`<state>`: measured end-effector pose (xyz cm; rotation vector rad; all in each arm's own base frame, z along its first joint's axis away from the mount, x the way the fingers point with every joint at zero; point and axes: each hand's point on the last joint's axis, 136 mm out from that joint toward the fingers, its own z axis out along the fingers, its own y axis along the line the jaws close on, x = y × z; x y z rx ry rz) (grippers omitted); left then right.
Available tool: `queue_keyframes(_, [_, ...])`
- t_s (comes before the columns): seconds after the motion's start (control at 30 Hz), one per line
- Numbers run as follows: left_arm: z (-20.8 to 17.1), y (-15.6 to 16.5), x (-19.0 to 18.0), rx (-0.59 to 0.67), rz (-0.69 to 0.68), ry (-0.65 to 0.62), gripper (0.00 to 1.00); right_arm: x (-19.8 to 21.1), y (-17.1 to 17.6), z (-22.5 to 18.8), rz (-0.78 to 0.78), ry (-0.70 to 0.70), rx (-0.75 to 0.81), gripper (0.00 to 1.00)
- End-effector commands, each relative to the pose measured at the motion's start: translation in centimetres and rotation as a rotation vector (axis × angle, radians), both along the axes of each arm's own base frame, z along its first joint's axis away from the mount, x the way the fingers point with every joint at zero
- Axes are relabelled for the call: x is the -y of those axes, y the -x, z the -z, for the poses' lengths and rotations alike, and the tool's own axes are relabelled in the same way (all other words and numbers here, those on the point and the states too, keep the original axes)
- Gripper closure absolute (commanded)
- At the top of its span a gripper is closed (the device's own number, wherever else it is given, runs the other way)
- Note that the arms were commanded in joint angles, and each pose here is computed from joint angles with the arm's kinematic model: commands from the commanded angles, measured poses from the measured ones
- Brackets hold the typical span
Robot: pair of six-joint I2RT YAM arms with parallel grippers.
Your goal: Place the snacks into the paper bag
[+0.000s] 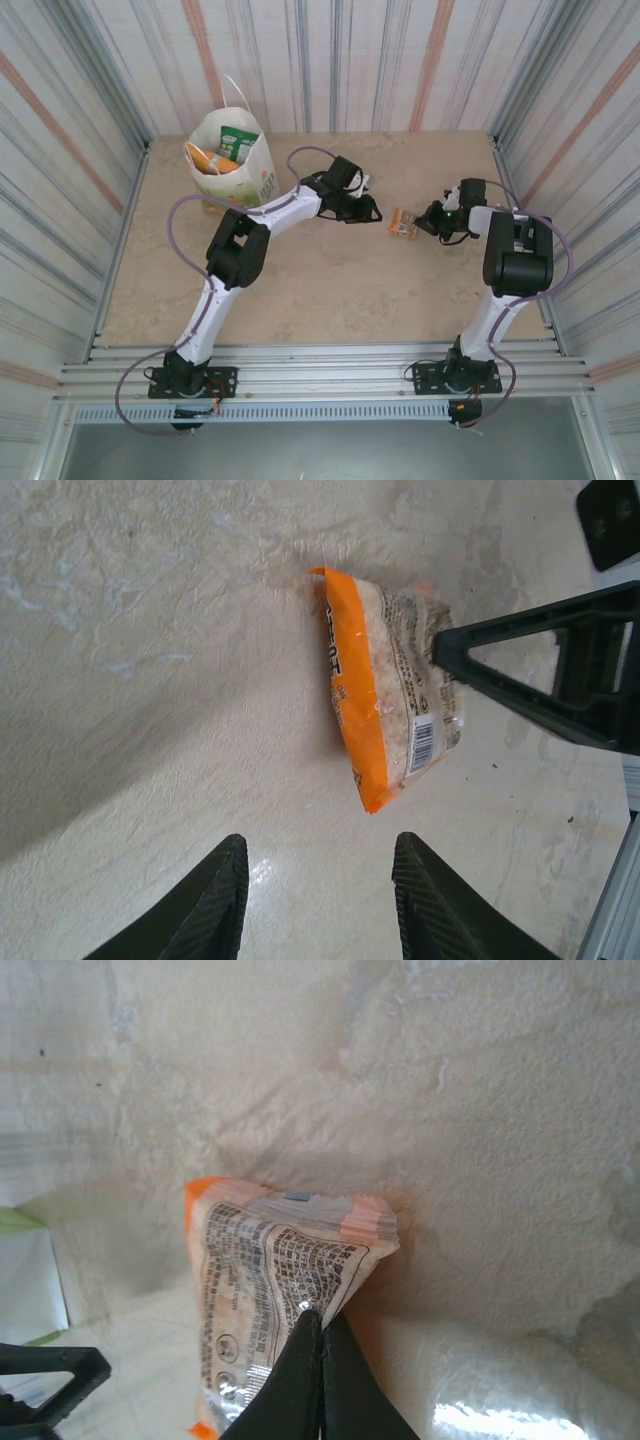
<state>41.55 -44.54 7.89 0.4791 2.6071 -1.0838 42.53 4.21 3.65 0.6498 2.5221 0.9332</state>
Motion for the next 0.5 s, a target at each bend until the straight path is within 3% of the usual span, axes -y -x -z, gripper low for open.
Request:
queue_keyframes(0.0, [-4.7,0.6,-0.4,0.058,0.002,0.016,0.57,0.2,0.3,-3.6,-0.001,0.029,0.070,1.00])
queue_keyframes(0.27, [-9.6,3.4,-3.3,0.117,0.003,0.024,0.56,-2.9,1.6,-10.4,-0.051,0.095,0.194,1.00])
queue_keyframes(0.47, [-11.1,5.8,-7.2,0.130,-0.016,-0.002,0.55,-6.5,2.1,-15.1,-0.100,0.138,0.283,1.00])
